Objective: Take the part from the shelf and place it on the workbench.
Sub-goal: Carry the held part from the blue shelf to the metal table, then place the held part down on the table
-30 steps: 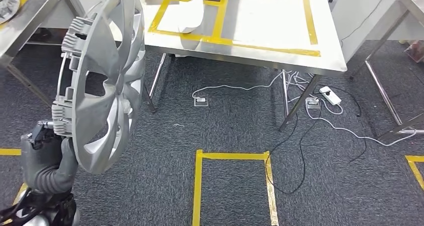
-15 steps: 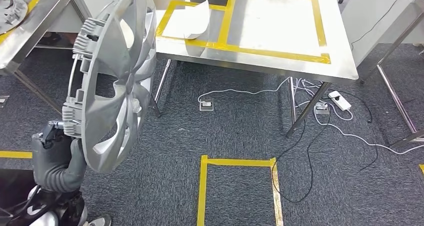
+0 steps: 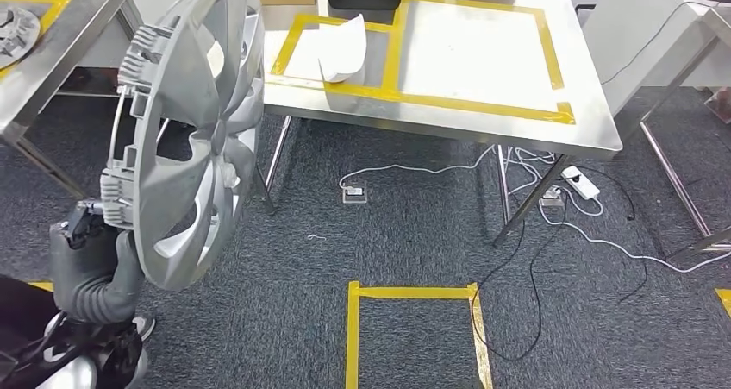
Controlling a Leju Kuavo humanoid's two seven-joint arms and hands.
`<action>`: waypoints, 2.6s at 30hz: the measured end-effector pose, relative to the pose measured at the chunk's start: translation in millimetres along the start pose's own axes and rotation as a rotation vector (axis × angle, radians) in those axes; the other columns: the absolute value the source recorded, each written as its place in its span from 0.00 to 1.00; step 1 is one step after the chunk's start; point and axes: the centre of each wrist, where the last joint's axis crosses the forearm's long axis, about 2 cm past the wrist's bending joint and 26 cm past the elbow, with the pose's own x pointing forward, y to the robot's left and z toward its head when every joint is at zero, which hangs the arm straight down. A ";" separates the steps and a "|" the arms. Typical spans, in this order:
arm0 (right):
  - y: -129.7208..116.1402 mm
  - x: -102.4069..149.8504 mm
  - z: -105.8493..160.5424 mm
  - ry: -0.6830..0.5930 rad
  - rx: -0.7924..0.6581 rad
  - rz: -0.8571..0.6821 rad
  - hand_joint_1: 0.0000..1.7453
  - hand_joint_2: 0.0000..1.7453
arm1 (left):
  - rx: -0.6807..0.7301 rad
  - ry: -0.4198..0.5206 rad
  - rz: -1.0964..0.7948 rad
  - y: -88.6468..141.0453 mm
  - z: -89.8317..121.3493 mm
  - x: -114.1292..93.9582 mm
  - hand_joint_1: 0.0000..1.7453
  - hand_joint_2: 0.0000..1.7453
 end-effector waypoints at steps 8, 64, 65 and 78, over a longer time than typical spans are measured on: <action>0.3 2.6 -1.0 0.027 0.009 -0.004 0.00 0.00 | 0.006 0.023 -0.047 0.5 -2.2 5.5 1.00 1.00; -9.9 -2.6 -1.1 0.026 -0.003 -0.027 0.00 0.00 | 0.040 0.031 -0.042 -3.6 18.0 3.9 1.00 1.00; -10.0 -3.4 -0.8 0.028 -0.003 -0.027 0.00 0.00 | 0.041 0.031 -0.042 -3.8 18.1 3.8 1.00 1.00; -13.8 -2.7 -1.8 0.027 -0.009 -0.023 0.00 0.00 | 0.047 0.028 -0.034 -5.9 17.6 3.3 1.00 1.00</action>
